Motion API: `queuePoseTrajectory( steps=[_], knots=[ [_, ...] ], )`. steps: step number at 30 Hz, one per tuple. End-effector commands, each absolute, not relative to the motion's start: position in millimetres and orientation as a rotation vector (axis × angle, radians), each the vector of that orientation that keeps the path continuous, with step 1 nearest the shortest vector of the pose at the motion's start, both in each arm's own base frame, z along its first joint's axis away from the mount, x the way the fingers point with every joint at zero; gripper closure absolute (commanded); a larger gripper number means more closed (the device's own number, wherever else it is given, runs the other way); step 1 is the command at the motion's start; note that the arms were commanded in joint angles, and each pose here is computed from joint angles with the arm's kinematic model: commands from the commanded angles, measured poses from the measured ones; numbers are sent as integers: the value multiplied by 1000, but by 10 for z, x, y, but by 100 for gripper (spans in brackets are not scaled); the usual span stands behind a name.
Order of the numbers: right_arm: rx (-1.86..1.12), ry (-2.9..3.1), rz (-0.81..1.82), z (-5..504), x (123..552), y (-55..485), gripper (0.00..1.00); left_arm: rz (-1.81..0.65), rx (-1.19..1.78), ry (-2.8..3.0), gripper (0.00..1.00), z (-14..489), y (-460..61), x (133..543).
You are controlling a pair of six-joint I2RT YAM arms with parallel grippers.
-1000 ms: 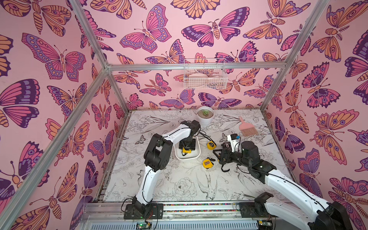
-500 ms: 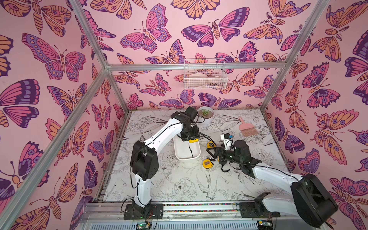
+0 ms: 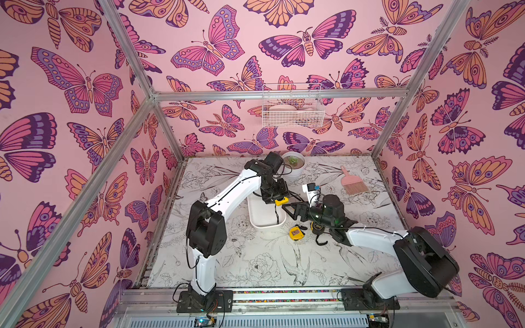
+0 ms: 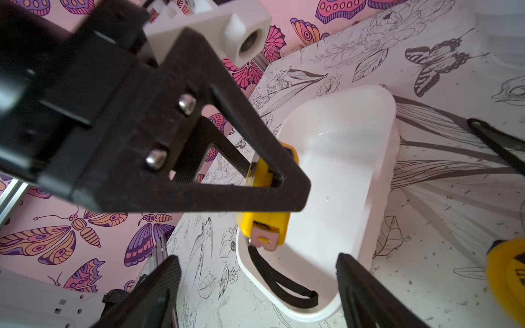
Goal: Take the tape measure out of the storage box
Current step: Place the tape measure at the center of the board.
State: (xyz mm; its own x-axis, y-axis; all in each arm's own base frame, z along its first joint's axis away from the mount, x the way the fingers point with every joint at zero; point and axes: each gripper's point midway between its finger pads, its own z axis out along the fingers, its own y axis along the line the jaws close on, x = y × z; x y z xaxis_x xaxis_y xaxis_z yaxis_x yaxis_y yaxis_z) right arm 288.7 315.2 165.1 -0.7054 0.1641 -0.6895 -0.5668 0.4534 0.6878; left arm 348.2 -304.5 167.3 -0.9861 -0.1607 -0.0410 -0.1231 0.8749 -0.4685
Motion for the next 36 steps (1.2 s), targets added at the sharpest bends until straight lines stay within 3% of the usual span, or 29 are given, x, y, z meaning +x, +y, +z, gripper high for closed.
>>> queuePoseTrajectory(
  steps=[1,7,14,19,22,25,26,36],
  knots=[
    [-296,1885,1329,1886,3033,3256,13,-777,-246,2972,63,1681,-3127,3437],
    [-273,1838,1364,1903,3139,3394,22,-784,-246,2983,63,1669,-3146,3382],
    [-243,1814,1385,1889,3176,3440,61,-779,-242,2972,62,1704,-3118,3366],
    [-245,1821,1384,1873,3172,3450,79,-786,-231,2971,52,1713,-3121,3361],
    [-246,1818,1377,1885,3175,3442,82,-824,-197,2962,40,1752,-3164,3357],
    [-252,1835,1367,1866,3159,3433,82,-795,-177,2926,6,1826,-3112,3383],
    [-259,1840,1363,1864,3150,3430,83,-780,-171,2906,1,1870,-3078,3402],
    [-65,1904,1294,1764,3384,2575,85,-643,-194,2671,0,2432,-2422,3759]
  ],
)
